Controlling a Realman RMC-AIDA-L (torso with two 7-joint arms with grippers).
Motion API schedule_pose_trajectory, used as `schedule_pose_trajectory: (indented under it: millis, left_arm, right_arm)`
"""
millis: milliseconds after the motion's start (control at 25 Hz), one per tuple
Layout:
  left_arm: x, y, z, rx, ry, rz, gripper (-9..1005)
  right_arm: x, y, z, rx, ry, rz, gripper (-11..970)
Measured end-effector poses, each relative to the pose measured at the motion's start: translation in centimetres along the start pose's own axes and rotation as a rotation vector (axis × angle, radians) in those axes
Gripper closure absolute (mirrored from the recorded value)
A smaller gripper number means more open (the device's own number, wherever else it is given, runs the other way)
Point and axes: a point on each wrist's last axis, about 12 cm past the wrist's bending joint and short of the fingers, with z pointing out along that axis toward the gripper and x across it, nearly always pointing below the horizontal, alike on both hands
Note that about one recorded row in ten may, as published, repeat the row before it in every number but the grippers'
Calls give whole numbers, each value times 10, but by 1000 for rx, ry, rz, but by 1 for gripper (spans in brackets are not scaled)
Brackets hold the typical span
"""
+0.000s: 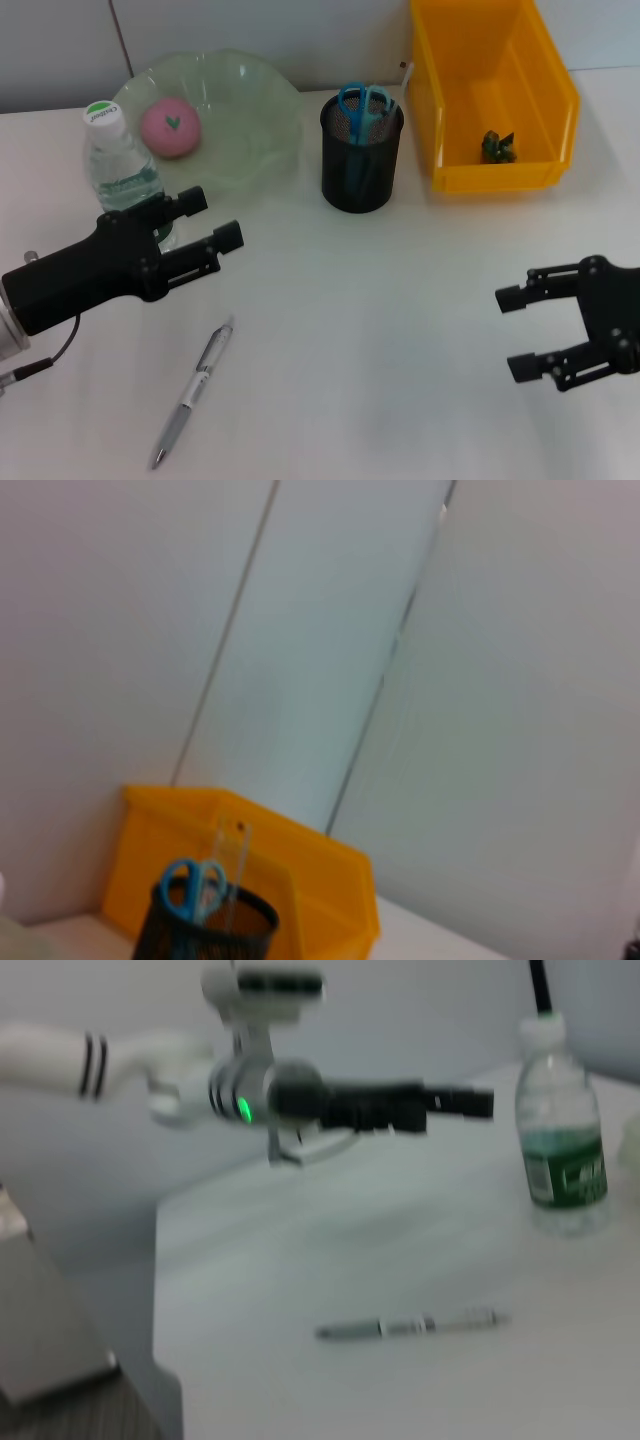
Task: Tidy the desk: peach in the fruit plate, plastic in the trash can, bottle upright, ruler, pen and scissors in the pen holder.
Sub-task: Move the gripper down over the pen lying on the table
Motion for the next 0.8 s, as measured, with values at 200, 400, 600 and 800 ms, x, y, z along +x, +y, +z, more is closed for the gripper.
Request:
schedule_pose_trajectory:
  millis: [200,400,600,800]
  left_arm:
    - [-7,-2,-1,34,80,16,209]
    - [-35,-9,5,69,225,35,209]
    - [-78,-19,17,20,476,67,209]
    - [-123,-41,38,-102,793,99,208]
  right_arm:
    - [-2,-1,3,13,47,-25,134]
    - [-4,-2,1,22,49,-29,133]
    - [-8,-4,0,20,58,-39,133]
    - [-9,-4,-3,31,65,-48,134]
